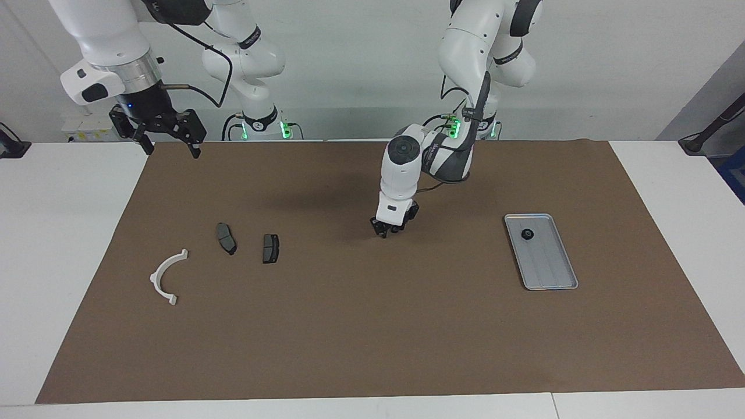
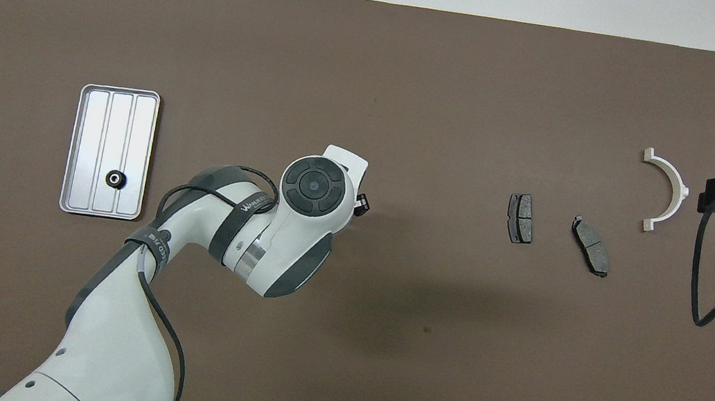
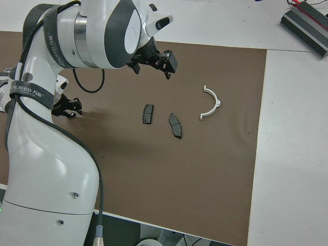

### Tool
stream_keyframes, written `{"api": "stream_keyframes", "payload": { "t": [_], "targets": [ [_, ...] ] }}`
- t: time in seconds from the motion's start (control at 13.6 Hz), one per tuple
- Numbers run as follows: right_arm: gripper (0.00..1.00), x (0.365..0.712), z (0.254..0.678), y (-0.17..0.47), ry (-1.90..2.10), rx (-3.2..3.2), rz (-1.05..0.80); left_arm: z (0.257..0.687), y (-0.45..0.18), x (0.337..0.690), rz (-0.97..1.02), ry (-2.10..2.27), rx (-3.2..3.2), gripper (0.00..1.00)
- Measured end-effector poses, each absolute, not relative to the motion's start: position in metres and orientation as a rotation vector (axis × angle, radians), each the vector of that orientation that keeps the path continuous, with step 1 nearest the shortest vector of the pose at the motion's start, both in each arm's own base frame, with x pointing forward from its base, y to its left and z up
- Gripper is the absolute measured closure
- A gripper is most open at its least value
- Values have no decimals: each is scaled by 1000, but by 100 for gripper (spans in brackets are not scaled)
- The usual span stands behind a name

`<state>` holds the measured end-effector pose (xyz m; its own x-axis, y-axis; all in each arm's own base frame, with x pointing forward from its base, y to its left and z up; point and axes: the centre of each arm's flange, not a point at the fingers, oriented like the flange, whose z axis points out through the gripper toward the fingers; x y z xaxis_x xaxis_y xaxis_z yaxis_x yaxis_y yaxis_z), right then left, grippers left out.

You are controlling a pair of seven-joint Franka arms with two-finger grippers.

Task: Pick bearing gear from pile to tray
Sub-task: 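Carry the bearing with the left gripper into the tray and release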

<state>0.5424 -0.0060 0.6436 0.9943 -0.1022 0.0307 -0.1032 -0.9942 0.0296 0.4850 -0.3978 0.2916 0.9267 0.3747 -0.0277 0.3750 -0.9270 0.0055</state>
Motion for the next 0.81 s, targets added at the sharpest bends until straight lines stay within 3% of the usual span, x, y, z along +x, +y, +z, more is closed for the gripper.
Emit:
{"api": "stream_keyframes", "payload": {
  "t": [0.07, 0.22, 0.37, 0.81],
  "targets": [
    [0, 542, 643, -6, -160, 3106, 45, 293, -397, 485, -40, 598, 3073, 47],
    [0, 542, 643, -6, -160, 3106, 43, 293, -395, 485, -36, 595, 3071, 51],
    [0, 542, 642, -6, -160, 3106, 34, 295, -394, 485, -34, 596, 3070, 76],
    [0, 538, 639, -6, -161, 3104, -24, 297, -370, 499, -35, 661, 3082, 76]
  ]
}}
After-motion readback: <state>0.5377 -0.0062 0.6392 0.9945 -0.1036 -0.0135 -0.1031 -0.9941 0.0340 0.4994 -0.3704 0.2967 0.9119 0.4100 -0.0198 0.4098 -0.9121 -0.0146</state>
